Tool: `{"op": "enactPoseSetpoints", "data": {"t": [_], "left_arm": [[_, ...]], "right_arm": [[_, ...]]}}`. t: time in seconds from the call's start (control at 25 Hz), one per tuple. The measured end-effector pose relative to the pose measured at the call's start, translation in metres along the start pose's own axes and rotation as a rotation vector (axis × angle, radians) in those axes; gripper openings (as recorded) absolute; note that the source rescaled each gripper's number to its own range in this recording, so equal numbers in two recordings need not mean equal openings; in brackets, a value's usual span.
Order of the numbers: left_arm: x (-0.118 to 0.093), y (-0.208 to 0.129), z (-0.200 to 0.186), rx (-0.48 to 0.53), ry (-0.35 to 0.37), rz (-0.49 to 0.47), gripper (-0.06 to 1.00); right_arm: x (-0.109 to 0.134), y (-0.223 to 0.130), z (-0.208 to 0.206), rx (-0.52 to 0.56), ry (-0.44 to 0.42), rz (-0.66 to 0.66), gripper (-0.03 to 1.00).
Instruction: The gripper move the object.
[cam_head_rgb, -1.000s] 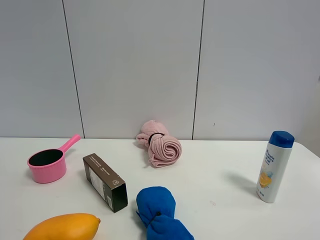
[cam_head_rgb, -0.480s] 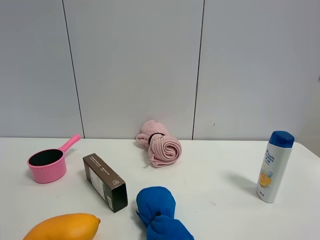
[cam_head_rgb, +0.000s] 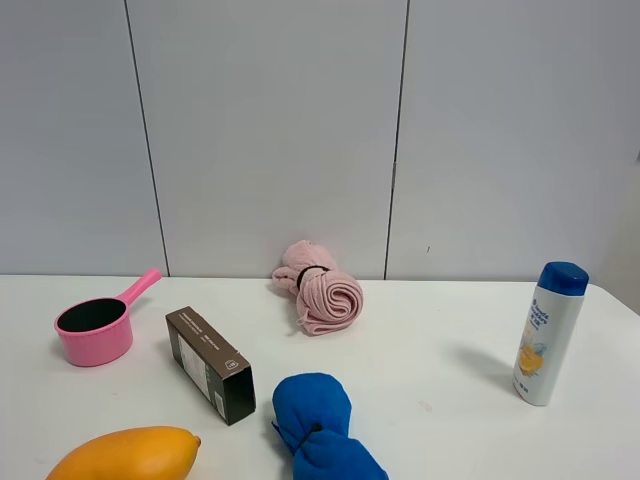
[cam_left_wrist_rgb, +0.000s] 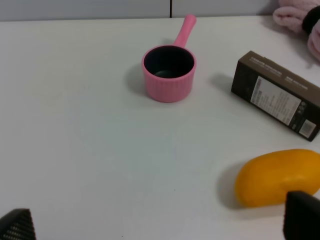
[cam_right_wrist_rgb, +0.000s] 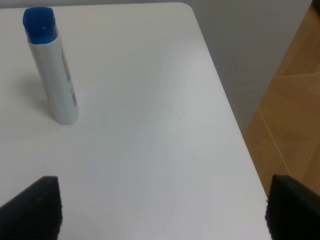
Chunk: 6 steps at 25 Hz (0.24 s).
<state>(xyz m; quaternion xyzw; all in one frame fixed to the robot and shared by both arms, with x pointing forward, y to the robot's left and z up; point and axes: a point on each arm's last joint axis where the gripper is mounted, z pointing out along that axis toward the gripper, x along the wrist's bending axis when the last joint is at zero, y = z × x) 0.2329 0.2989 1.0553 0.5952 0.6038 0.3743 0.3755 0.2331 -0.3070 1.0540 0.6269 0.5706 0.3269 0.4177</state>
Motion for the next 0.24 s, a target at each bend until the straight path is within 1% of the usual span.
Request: {"op": "enactPoseSetpoints", "data": {"t": [0.24], "left_arm": [[0.0,0.0,0.0,0.0,0.0,0.0,1.0]], "right_arm": [[0.0,0.0,0.0,0.0,0.0,0.0,0.72]]}}
